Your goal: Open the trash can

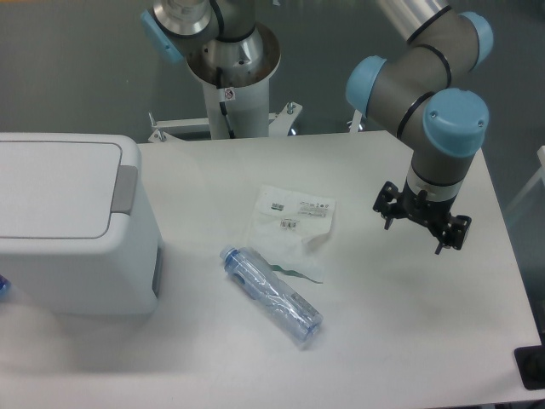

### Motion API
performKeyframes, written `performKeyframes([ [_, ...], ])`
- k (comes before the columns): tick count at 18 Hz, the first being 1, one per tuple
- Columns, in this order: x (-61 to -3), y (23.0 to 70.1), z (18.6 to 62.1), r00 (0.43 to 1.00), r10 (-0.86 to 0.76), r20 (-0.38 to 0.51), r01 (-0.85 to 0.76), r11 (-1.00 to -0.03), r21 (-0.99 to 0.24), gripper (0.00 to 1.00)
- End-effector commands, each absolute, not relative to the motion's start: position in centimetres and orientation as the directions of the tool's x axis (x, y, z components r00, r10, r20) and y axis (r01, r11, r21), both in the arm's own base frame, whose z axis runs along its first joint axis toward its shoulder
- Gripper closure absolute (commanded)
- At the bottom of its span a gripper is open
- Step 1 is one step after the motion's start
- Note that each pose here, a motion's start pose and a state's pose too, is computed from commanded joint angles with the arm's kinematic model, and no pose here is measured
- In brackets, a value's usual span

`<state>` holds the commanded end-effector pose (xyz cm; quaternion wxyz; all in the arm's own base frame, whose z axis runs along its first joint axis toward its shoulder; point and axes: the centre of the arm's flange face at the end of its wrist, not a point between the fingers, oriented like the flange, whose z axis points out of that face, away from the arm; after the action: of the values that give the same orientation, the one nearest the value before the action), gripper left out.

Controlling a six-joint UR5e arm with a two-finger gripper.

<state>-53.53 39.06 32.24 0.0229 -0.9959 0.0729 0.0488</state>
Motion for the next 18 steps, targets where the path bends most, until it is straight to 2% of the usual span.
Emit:
performKeyframes([
  [7,-53.3,39.2,32.4,0.986,-0.131,-0.100,-0.135,-0.990,-0.039,0.00],
  [12,-51.0,39.8,33.4,0.992,-0.081,-0.094,-0.085,-0.995,-0.045,0.00],
  [15,-49.5,41.6,33.9,0.996,0.019,-0.093,0.013,-0.998,-0.063,0.00],
  [18,-47.4,43.9,34.2,0.996,0.024,-0.090,0.017,-0.997,-0.072,0.00],
])
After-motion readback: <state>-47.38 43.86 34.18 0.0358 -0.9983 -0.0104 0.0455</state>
